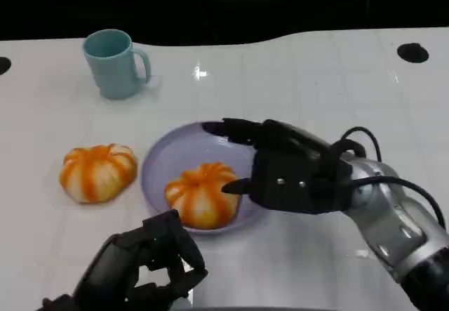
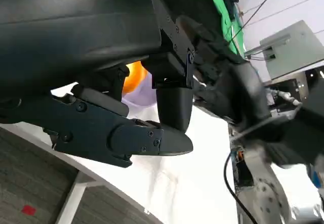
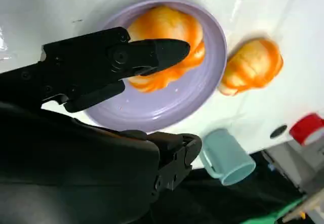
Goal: Grasp the bread from the table and place it into the plate.
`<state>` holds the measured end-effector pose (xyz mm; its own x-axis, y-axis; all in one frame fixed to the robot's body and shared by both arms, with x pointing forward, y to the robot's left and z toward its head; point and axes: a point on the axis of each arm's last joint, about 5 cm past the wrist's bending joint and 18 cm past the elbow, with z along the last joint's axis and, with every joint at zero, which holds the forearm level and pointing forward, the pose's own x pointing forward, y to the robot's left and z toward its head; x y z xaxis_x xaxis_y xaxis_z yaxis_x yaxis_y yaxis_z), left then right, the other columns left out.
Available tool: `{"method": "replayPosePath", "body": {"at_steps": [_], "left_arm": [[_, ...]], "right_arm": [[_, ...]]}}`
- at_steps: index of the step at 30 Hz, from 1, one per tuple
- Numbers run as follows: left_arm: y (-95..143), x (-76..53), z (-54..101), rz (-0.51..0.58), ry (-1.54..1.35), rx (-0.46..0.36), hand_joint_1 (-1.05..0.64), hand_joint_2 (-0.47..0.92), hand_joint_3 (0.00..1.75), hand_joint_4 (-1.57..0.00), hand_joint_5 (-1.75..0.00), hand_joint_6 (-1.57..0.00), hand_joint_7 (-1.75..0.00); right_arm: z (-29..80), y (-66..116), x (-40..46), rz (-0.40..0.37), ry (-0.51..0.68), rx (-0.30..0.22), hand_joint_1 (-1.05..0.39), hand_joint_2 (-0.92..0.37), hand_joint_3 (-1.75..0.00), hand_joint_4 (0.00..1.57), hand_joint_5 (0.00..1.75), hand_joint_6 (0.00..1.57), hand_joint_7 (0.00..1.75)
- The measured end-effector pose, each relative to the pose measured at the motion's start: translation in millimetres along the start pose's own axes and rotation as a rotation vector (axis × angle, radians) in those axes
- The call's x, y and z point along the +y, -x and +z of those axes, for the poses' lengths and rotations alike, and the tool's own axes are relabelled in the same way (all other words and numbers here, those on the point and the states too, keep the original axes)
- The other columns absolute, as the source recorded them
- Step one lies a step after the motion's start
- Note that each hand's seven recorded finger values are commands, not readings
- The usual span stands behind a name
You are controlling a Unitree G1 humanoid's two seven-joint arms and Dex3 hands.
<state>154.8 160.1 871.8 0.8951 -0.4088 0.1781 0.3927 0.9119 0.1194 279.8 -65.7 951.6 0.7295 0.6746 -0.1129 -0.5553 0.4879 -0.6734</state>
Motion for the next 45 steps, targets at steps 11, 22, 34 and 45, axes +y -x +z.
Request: {"method": "replayPosePath", "body": {"at_steps": [11, 22, 34, 45], "left_arm": [[0, 0.5, -1.0, 0.001, 0.005, 0.004, -0.54, 0.92, 0.32, -0.70, -1.75, -0.60, -1.54], [-1, 1.3, -1.4, 0.001, 0.003, 0.007, -0.55, 0.92, 0.32, -0.70, -1.75, -0.60, -1.54], [-1, 2.0, -1.8, 0.002, 0.001, 0.010, -0.55, 0.92, 0.32, -0.69, -1.75, -0.60, -1.52], [-1, 2.6, -2.2, 0.002, -0.001, 0.010, -0.56, 0.92, 0.31, -0.69, -1.75, -0.61, -1.51]], "right_arm": [[-16.1, 48.8, -0.3, -0.118, -0.027, -0.038, -0.50, -0.92, -0.21, 0.22, 0.71, 0.44, 0.12], [-35.8, 92.5, 10.9, -0.293, -0.176, -0.138, 0.00, -0.58, -0.93, 0.60, 1.44, 0.67, 1.03], [-45.1, 119.3, 21.6, -0.343, -0.189, -0.120, 0.01, -0.45, -1.25, 0.65, 1.75, 0.60, 1.49], [-49.1, 141.6, 35.8, -0.417, -0.129, -0.119, 0.00, -0.36, -1.32, 0.69, 1.75, 0.58, 1.54]]}}
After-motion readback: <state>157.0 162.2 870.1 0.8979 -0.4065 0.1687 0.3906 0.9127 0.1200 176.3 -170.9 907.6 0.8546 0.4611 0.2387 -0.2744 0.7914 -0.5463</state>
